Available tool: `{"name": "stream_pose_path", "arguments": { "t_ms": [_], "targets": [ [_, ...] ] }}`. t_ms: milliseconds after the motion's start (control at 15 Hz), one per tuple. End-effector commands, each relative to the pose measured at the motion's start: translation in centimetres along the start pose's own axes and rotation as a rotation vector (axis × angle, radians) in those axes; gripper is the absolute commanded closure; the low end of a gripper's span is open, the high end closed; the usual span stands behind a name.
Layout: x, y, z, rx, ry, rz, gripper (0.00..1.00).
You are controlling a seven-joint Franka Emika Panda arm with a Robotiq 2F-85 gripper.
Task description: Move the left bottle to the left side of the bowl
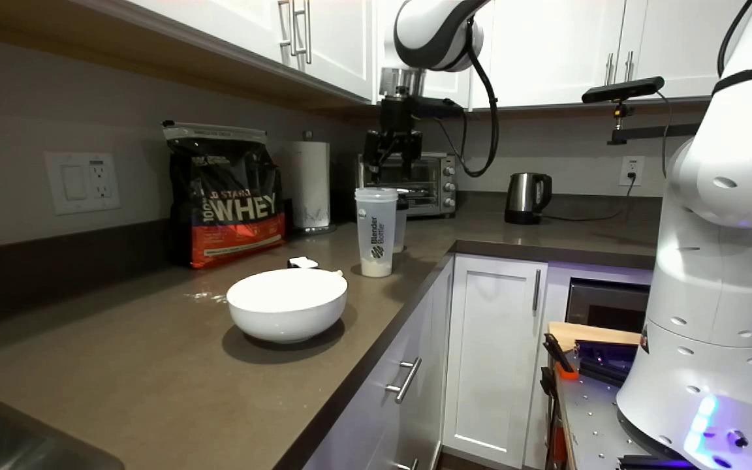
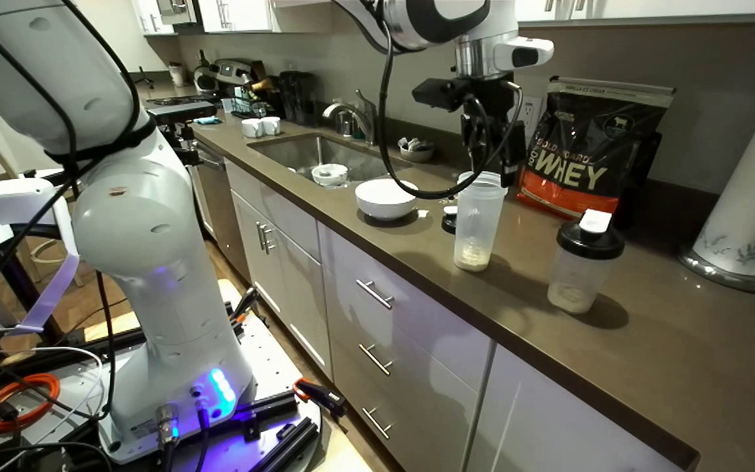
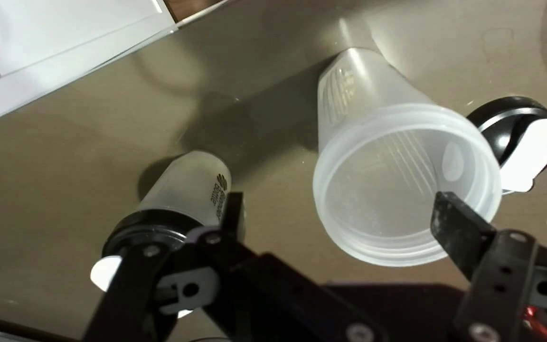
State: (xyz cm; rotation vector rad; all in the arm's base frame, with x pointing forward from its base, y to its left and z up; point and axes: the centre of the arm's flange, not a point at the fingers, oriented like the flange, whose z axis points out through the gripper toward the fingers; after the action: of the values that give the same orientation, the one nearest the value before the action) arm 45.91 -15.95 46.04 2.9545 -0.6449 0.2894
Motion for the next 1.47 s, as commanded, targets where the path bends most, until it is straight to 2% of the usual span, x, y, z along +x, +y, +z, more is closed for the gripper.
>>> {"name": "stream_pose_path", "arguments": {
  "t_ms": [0,200,333,400,533,600,800,867,933,1000,1067,1133,1200,1400],
  "targets": [
    [0.1,0.2,0.8,0.002,-0.004,0.013,0.00],
    [0.5,0.9,1.3,0.025,-0.018,0.032,0.00],
    [0.6,1.2,1.7,0.036,-0.027,0.044,0.14],
    [0.6,1.3,1.9,0.043,-0.032,0.049,0.25],
    [0.6,1.2,2.3,0.057,-0.038,0.060,0.22],
    [0.6,1.1,2.5,0.063,-0.042,0.066,0.17],
    [0.8,0.5,3.0,0.087,-0.048,0.075,0.14],
    [0.8,0.2,3.1,0.096,-0.049,0.078,0.20],
    [0.9,-0.1,3.2,0.101,-0.050,0.077,0.20],
    [0.9,-0.3,3.4,0.104,-0.051,0.077,0.33],
    [0.9,-0.5,3.5,0.106,-0.052,0.075,0.28],
    [0.8,-0.6,3.5,0.104,-0.053,0.074,0.30],
    [0.8,-0.6,3.6,0.102,-0.054,0.072,0.25],
    [0.7,-0.5,3.7,0.088,-0.056,0.066,0.20]
  ]
}}
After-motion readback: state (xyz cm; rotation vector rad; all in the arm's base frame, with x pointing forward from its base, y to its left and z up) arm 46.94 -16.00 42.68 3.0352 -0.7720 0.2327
